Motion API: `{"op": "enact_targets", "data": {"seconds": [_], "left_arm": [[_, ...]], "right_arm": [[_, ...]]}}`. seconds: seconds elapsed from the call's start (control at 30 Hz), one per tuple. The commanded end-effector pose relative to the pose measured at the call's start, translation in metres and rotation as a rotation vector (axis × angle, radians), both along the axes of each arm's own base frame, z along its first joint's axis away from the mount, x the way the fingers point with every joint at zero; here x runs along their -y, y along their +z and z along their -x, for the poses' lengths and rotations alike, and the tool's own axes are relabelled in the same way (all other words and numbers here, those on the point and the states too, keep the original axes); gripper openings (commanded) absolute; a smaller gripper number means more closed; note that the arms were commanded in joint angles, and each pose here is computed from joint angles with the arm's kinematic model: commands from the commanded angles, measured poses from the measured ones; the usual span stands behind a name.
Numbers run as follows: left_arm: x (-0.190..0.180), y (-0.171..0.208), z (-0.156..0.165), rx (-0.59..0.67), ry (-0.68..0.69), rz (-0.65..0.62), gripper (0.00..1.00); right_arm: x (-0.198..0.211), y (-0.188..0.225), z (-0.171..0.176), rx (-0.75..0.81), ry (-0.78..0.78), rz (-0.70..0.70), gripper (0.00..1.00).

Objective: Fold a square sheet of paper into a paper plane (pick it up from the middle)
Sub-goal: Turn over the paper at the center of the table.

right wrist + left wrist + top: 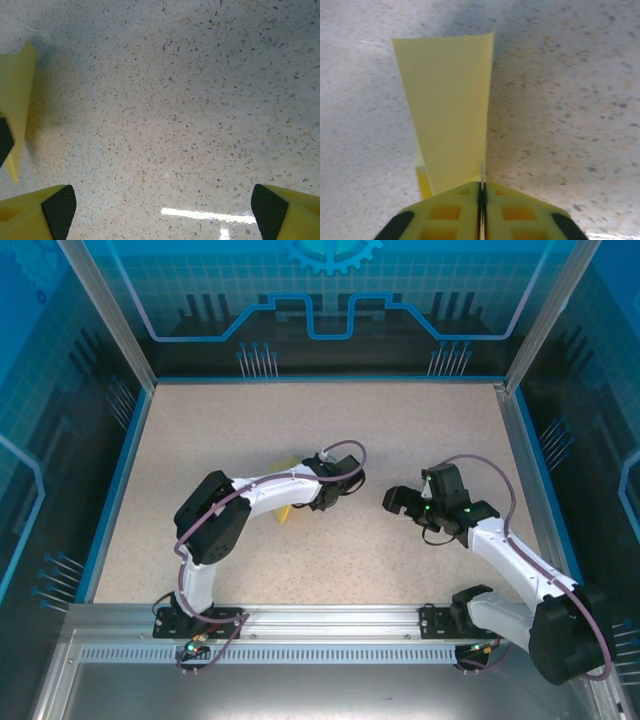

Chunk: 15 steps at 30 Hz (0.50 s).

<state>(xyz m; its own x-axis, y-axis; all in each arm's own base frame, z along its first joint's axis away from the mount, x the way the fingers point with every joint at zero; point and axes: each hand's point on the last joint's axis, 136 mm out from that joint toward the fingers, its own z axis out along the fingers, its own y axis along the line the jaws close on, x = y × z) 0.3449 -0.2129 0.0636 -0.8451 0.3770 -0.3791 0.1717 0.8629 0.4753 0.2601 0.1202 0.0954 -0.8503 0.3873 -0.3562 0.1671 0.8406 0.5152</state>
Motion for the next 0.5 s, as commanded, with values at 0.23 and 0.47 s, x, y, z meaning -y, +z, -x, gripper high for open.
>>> {"op": "enact_targets", "data": {"seconds": [0.23,0.47], "left_arm": [[0.079,0.06,0.018,-0.041,-0.075,0.669,0.52],[0.007,0.087,0.014,0.057,0.133,0.913,0.63]], "right_arm": [[-0.001,0.001,-0.008,0.003,0.012,-0.003,0.94],[-0.036,0.004,-0.018,0.001,0.148,0.088,0.92]]}}
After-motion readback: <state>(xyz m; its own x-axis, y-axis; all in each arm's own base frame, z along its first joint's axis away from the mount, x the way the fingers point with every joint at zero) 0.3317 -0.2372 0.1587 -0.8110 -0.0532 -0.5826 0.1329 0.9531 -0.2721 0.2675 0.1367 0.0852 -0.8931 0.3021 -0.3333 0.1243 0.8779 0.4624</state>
